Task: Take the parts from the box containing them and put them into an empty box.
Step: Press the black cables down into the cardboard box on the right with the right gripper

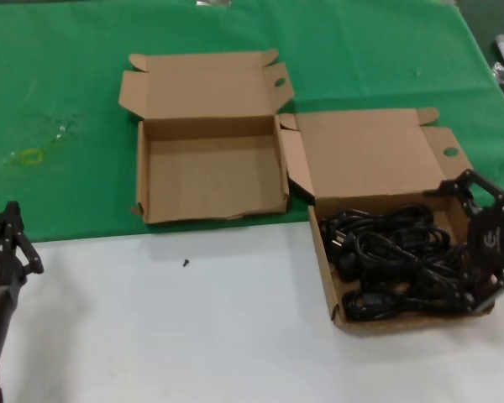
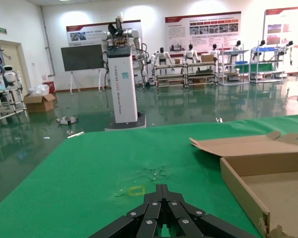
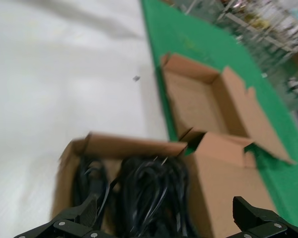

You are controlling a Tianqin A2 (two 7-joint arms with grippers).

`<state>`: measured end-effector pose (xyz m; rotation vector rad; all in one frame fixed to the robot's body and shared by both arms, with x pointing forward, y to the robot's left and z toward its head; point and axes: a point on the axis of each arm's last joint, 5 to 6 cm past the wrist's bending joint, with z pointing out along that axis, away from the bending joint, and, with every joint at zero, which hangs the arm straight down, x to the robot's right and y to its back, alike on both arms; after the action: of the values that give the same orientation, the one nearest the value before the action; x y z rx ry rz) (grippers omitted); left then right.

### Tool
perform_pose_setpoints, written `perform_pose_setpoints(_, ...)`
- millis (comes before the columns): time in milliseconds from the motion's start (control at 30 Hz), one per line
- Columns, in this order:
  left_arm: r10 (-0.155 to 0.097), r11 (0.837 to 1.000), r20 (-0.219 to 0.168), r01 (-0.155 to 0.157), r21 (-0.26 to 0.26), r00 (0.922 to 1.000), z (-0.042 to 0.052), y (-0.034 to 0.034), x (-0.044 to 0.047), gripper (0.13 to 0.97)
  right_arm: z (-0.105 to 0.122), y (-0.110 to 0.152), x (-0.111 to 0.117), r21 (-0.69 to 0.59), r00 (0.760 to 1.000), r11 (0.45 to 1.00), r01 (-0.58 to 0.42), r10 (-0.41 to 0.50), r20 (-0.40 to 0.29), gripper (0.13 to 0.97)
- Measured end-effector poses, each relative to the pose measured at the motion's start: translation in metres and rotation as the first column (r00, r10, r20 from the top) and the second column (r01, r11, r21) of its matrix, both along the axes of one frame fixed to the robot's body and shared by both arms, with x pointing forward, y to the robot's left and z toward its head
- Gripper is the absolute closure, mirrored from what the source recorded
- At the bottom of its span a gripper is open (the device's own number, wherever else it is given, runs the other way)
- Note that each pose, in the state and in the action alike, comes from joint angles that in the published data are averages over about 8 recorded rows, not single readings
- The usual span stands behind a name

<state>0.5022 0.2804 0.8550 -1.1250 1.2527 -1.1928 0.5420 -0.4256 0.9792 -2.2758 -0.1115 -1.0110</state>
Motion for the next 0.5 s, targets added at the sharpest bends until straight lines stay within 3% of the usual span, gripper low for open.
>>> perform_pose_setpoints(500,0.000,1.000,0.000,0.000,0.000,1.0000,0.0000,0.0000,0.0000,0.954,-0.018,-0.012,0.018,-0.085,1.000,0.996,-0.010,0.008,-0.020,0.151)
